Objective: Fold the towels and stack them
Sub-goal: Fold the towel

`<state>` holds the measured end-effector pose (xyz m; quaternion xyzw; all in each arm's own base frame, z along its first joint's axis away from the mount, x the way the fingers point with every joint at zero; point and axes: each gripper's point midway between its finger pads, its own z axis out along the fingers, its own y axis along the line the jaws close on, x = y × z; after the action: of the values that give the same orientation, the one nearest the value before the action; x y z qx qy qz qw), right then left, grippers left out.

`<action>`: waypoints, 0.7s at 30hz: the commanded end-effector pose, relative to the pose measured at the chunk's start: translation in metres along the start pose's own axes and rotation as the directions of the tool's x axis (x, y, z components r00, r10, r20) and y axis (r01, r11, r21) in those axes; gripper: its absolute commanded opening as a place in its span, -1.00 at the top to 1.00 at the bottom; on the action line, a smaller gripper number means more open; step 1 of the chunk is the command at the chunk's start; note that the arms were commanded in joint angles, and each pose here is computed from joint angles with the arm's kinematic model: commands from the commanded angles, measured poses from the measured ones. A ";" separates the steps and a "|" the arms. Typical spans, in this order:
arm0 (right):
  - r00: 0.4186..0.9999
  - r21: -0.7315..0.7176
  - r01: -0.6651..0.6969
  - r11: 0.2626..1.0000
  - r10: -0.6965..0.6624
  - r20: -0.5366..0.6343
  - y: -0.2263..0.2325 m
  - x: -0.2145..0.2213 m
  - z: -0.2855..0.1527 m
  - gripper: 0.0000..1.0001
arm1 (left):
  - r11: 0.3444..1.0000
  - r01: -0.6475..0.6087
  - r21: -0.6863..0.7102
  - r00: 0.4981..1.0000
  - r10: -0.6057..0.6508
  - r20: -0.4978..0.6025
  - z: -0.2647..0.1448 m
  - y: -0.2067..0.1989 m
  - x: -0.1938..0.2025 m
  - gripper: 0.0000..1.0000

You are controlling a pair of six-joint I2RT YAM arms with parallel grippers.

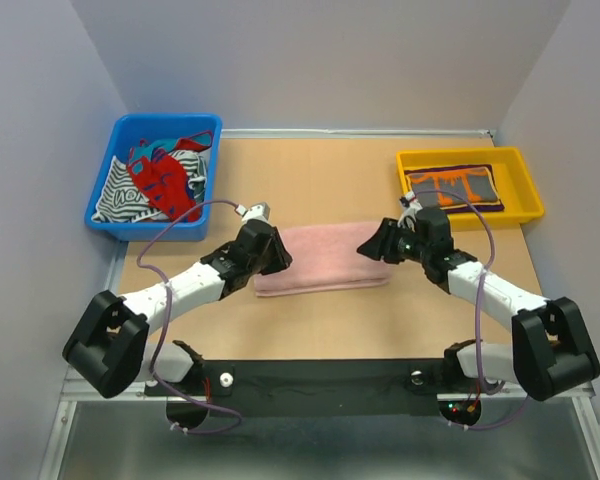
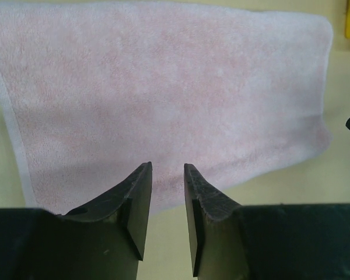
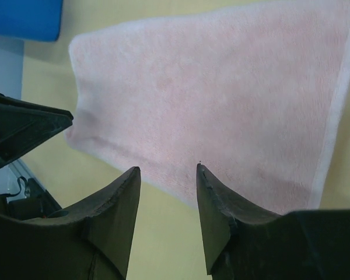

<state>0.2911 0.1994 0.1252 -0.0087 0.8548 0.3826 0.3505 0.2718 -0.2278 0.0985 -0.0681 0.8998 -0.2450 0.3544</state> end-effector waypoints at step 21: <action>0.982 -0.137 -0.091 0.986 0.112 0.154 0.013 0.016 -0.023 0.05 | 0.968 0.239 -0.069 0.968 -0.233 0.088 -0.011 0.069 0.029 0.45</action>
<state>0.2409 0.1773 0.0836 0.0893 0.8374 0.4044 0.3568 0.2346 -0.1745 0.0386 -0.2000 0.8873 -0.2543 0.3285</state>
